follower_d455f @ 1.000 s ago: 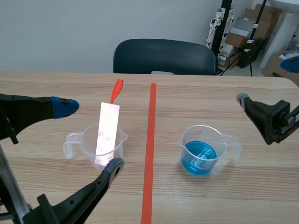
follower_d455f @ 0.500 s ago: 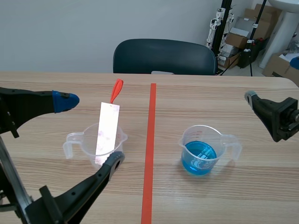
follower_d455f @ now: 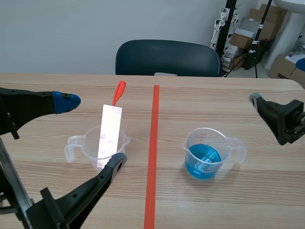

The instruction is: Do the redox reaction experiment. return to the home posture

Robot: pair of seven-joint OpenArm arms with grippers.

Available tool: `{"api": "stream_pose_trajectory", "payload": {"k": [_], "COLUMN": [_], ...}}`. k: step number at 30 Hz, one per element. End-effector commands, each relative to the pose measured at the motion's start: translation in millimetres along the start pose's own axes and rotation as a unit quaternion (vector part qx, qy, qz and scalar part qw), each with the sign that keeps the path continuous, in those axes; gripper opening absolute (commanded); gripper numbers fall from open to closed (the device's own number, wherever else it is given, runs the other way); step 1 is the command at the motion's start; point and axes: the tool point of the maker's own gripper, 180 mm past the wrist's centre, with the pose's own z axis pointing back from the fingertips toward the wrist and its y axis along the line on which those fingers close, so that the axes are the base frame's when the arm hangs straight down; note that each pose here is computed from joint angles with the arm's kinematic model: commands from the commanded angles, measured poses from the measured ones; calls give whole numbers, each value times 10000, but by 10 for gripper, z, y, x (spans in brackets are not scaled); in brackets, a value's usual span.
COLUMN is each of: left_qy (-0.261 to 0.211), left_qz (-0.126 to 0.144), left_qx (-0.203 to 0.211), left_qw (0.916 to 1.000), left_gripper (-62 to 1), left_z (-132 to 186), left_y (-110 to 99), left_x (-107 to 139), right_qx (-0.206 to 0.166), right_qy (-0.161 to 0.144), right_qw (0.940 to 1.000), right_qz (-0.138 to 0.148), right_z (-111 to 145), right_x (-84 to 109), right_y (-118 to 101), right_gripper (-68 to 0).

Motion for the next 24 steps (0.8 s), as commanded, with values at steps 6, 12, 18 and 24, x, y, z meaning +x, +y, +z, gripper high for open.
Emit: {"api": "stream_pose_trajectory", "payload": {"k": [6, 12, 18, 24], "left_qy": [-171, -164, -166, -166], "left_qz": [27, 28, 28, 28], "left_qx": [35, 35, 35, 35], "left_qw": [9998, 9999, 9999, 9999], "left_gripper": [14, 14, 14, 14], "left_z": [-7, -6, -6, -6], "left_y": [18, 17, 17, 17], "left_x": [73, 70, 71, 71], "right_qx": [1, 1, 1, 1], "right_qy": [-202, -202, -203, -203], "right_qw": [9998, 9998, 9998, 9998], "right_qz": [85, 85, 85, 85], "right_z": [-17, -17, -17, -17], "right_x": [142, 142, 142, 142], "right_y": [-20, -20, -20, -20], "right_gripper": [-8, -8, -8, -8]}}
